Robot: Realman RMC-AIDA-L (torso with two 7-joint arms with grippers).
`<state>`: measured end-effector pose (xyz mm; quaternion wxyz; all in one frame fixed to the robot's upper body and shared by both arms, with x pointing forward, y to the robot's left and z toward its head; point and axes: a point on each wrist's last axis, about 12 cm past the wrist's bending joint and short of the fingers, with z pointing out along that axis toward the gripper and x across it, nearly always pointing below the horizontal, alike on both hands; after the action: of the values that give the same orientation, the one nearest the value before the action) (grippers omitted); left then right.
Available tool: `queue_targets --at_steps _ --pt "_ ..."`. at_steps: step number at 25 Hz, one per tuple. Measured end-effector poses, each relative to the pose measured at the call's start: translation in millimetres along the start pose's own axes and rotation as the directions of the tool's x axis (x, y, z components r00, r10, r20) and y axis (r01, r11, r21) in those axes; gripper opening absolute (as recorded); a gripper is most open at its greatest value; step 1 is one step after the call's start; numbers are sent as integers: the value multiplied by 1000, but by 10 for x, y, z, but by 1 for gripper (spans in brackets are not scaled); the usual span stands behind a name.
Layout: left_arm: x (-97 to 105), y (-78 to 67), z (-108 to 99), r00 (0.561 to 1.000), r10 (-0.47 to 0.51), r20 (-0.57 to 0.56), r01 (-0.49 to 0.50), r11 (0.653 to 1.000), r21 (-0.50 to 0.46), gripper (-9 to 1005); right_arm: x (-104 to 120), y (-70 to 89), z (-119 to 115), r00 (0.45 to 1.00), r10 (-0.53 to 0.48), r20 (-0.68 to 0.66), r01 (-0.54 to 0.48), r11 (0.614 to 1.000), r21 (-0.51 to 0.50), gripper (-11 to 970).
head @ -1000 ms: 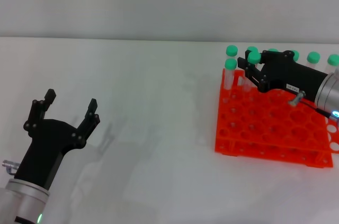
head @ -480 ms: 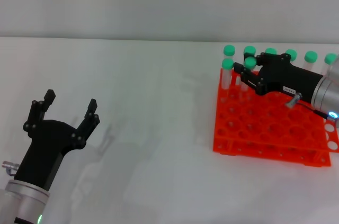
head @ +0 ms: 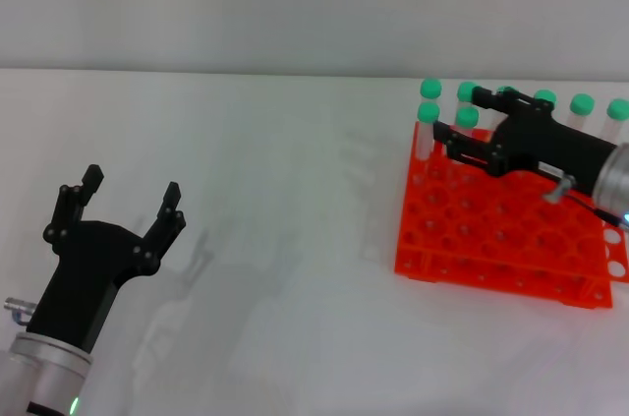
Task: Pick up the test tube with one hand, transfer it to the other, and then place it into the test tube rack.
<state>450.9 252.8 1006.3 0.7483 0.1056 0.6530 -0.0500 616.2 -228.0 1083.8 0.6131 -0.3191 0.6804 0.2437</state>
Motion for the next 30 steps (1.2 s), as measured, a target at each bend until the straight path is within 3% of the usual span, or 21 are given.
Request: queue_targets --at_steps 5,9,12,15,16,17,19,22,30 --pt "-6 3 25 1000 -24 4 24 1000 5 894 41 -49 -279 997 35 62 -36 999 19 761" --pt "-12 2 45 999 -35 7 35 999 8 894 94 -102 -644 992 52 116 -59 996 60 826" --pt "-13 7 55 999 -36 7 36 999 5 894 178 -171 -950 985 55 165 -85 981 176 842" --pt "-9 14 56 999 -54 5 54 999 1 894 309 -244 -1286 979 2 202 -77 929 362 841" --pt "-8 20 55 998 -64 4 64 998 -4 894 409 -266 -1461 979 -31 200 -70 876 477 841" --pt "-7 28 54 997 -75 4 75 997 -10 894 409 -266 -1461 979 -31 200 -70 876 477 840" --pt "-5 54 57 995 -101 5 101 994 -31 894 535 -277 -1610 983 -35 180 -78 809 583 839" --pt "5 119 62 988 -155 5 155 984 -86 894 656 -299 -1722 989 -2 149 -98 744 661 838" --pt "37 188 33 979 -203 -5 201 971 -131 894 771 -315 -1768 994 52 94 -103 708 699 835"
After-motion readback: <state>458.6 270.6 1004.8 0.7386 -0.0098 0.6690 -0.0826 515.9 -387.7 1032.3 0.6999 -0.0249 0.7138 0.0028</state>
